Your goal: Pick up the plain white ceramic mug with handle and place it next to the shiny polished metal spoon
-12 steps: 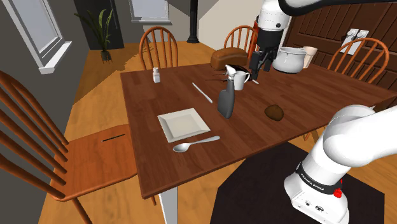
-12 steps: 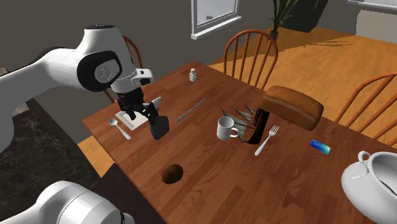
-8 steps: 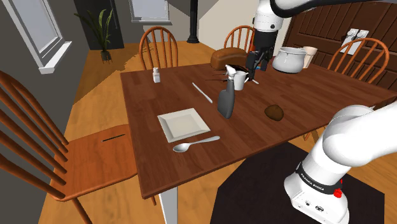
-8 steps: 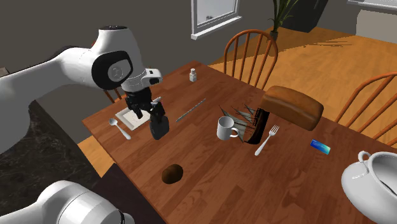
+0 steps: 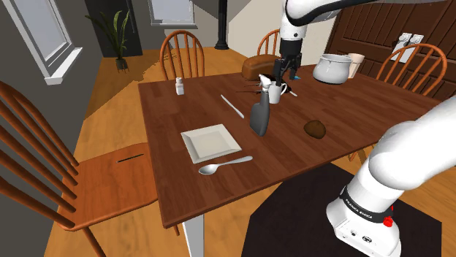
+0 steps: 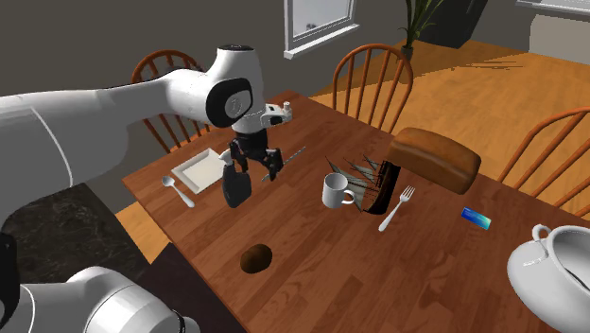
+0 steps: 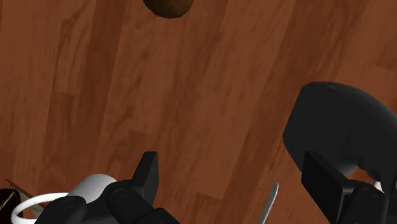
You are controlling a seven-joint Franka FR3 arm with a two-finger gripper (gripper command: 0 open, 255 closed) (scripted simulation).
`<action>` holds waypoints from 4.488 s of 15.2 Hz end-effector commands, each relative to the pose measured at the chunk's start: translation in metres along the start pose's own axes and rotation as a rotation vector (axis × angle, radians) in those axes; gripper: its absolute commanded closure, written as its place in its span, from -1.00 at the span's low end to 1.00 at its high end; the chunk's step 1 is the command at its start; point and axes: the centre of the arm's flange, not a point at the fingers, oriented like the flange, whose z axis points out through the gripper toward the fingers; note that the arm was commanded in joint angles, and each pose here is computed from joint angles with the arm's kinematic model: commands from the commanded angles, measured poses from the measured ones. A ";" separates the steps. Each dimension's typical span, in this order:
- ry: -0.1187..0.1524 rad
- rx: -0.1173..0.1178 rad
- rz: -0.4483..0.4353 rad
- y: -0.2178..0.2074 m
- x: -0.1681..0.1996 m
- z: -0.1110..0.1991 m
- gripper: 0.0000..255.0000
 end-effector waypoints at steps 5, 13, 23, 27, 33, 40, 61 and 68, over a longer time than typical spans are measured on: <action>-0.036 0.017 0.018 0.052 0.063 0.030 -1.00; -0.084 0.040 0.041 0.120 0.144 0.071 -1.00; -0.111 0.052 0.054 0.157 0.184 0.122 -1.00; -0.111 0.052 0.054 0.156 0.182 0.136 -1.00; -0.111 0.052 0.054 0.156 0.182 0.136 -1.00; -0.111 0.052 0.054 0.156 0.182 0.136 1.00; -0.111 0.052 0.054 0.163 0.177 0.041 1.00; -0.111 0.052 0.054 0.166 0.174 0.004 1.00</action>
